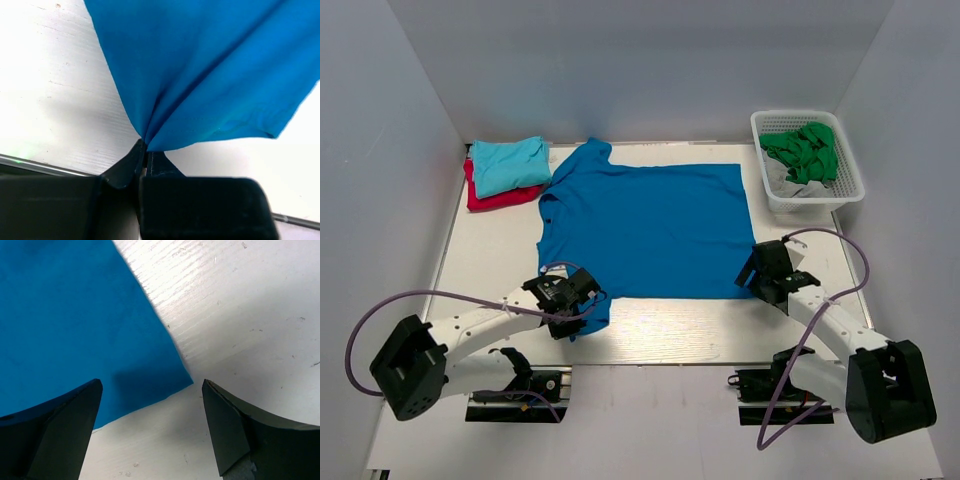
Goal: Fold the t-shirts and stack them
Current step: Grap the side of the flattened tshirt closest away from the robot with both arms
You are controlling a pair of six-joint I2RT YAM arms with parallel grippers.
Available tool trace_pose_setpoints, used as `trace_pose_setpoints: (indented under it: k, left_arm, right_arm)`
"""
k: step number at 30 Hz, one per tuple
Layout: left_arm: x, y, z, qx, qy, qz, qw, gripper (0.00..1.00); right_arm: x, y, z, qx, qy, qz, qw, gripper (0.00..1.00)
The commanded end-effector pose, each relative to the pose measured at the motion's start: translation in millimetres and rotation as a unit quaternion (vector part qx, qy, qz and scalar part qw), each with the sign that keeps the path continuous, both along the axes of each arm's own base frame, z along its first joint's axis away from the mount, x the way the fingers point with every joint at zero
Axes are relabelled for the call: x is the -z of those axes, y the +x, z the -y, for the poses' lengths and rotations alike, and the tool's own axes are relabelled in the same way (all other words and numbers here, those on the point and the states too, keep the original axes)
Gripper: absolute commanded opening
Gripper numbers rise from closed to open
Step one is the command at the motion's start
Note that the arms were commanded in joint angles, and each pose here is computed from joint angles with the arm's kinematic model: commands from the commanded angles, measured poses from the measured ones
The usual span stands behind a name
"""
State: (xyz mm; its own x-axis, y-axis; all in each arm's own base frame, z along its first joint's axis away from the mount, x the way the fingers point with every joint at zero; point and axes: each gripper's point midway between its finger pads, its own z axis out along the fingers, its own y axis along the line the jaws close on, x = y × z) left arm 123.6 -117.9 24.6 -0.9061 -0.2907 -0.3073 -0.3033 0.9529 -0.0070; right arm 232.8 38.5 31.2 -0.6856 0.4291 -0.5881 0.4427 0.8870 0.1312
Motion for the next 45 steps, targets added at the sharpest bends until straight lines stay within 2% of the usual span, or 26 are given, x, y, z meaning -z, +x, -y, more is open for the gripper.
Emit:
trace_pose_setpoints:
  k: [1,2,7,9,11,13,16,20,24,29,32,36,37,39,45]
  left_arm:
    - [-10,1,4,0.005,-0.019,0.014,1.0,0.0]
    - [-12,2,4,0.006,-0.023,0.017,1.0,0.0]
    - [-6,-2,5,0.007,-0.028,0.01,1.0,0.0]
    - [-7,-4,4,0.0,-0.029,0.009,1.0,0.0]
    - [-8,-6,4,-0.003,-0.038,0.009,0.999,0.0]
    - [-4,-17,2,-0.005,-0.045,-0.009,0.999,0.0]
    - [-9,-28,1,-0.014,-0.06,-0.026,0.998,0.0]
    - [-20,-36,3,-0.015,-0.082,-0.033,0.996,0.0]
    - [-27,-34,8,-0.008,-0.1,-0.024,0.995,0.0]
    - [-54,-7,37,0.031,-0.145,0.028,0.989,0.0]
    - [-78,19,45,0.015,-0.162,0.078,0.984,0.0]
    - [-107,48,44,0.0,-0.142,0.139,0.98,0.0]
    - [-106,55,37,-0.008,-0.112,0.146,0.983,0.0]
    - [-118,69,35,-0.022,-0.097,0.168,0.981,0.0]
    - [-123,107,28,-0.052,-0.041,0.181,0.981,0.0]
  right_arm:
    - [5,3,2,0.021,0.01,0.004,1.0,0.86]
    - [7,4,1,0.022,0.014,0.004,1.0,0.84]
    - [19,-3,-3,0.016,0.024,-0.017,0.999,0.61]
    - [24,-11,-4,0.013,0.026,-0.03,0.999,0.44]
    - [27,-18,-3,0.016,0.029,-0.038,0.999,0.17]
    - [30,-28,-2,0.015,0.03,-0.048,0.998,0.0]
    - [30,-49,1,0.012,0.03,-0.076,0.997,0.0]
    - [18,-53,-9,-0.003,0.065,-0.054,0.996,0.0]
    - [4,-47,-10,-0.015,0.064,-0.029,0.997,0.0]
    - [-8,-32,-20,-0.045,0.073,-0.01,0.996,0.0]
    - [-17,-23,-23,-0.056,0.069,-0.005,0.996,0.0]
    - [-28,-10,-23,-0.062,0.059,0.002,0.996,0.0]
    - [-33,-6,-23,-0.066,0.056,0.007,0.996,0.0]
    - [-41,2,-25,-0.072,0.05,0.008,0.996,0.0]
    - [-50,20,-30,-0.075,0.048,0.008,0.996,0.0]
